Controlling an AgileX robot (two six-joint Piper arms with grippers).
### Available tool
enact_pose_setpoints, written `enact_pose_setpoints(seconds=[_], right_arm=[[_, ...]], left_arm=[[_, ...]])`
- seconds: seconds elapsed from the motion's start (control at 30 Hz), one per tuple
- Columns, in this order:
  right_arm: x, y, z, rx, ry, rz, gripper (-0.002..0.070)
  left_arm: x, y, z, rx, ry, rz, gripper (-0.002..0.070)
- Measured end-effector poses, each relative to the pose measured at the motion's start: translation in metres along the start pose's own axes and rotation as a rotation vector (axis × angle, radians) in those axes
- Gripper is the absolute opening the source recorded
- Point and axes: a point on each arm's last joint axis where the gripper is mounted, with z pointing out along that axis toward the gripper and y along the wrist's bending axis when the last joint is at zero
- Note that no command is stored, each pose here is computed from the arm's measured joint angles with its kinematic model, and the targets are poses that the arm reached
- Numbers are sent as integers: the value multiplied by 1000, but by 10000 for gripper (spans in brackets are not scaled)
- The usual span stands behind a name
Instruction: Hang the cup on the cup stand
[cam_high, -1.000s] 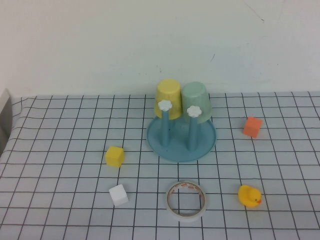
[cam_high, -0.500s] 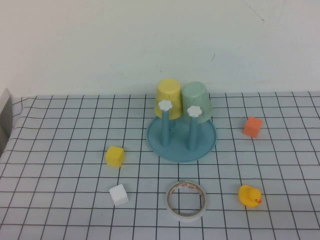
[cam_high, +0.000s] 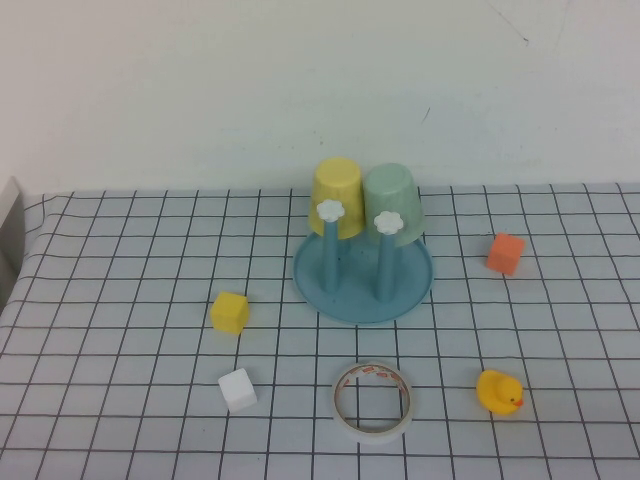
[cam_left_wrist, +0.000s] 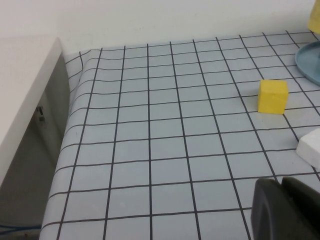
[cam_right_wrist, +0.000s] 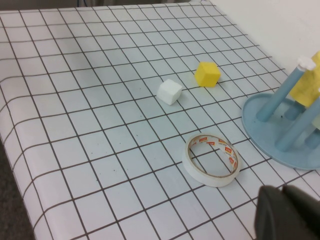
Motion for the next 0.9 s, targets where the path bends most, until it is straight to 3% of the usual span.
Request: enact_pose_setpoints(seconds=[0.5,0.73,0.87,0.9], right_arm=[[0,-1,-4,15,-20,-2,-1],[22,-14,-15,318,-10,124,-1],[48,-18,-17,528,63,216,-1],[58,-19,-19,624,88,251,-1]], left_arm=[[0,0,0,1,2,0,-1],[0,0,0,4,2,-6,-1],[0,0,0,3,2,-6,-1],[0,0,0,4,2,-7,-1]])
